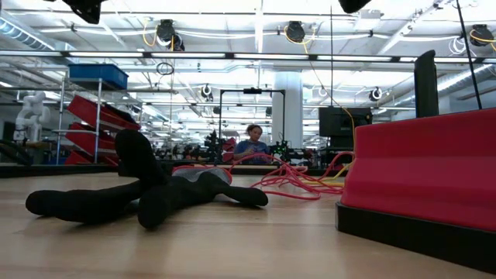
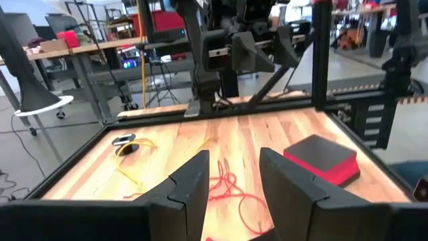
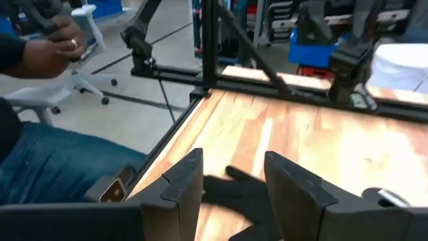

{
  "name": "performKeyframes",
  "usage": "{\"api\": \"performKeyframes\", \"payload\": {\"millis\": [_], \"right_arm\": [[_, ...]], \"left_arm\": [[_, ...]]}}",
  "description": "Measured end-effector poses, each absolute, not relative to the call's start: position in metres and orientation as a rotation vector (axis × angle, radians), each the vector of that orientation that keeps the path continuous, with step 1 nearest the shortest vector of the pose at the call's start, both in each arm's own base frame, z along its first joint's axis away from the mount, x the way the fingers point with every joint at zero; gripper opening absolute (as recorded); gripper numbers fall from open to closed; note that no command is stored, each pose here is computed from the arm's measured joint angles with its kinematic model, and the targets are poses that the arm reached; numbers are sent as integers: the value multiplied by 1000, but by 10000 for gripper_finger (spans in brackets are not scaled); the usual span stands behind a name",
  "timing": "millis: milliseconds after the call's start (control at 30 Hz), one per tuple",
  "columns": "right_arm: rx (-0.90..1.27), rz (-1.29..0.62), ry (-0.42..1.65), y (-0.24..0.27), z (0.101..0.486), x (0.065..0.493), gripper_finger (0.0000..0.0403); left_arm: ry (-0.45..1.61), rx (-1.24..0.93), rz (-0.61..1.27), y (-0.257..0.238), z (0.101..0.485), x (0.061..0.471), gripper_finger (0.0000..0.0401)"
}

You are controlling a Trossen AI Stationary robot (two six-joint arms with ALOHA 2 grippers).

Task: Coil cords
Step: Coil the red wire onto the black spool

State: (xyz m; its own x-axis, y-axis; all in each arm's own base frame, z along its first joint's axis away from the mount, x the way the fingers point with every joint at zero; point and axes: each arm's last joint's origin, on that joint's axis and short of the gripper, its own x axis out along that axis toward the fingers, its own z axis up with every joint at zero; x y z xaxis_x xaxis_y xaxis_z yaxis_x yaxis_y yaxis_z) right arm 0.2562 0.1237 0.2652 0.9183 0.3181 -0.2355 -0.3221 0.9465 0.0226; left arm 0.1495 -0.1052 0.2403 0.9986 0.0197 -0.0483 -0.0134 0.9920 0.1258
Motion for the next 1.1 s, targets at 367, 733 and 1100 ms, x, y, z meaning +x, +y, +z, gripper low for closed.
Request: {"api": "performKeyframes", "payload": {"millis": [367, 733, 1100], "right_arm": [[-6, 321, 328, 132, 241, 268, 146], [-95, 310, 294, 133, 224, 284, 146], [-305, 257, 115, 116, 227, 304, 146]], "left_arm": [[119, 188, 40, -110, 225, 160, 140], [131, 190, 123, -100, 223, 169, 140], [144, 271, 213, -90, 223, 174, 140]]}}
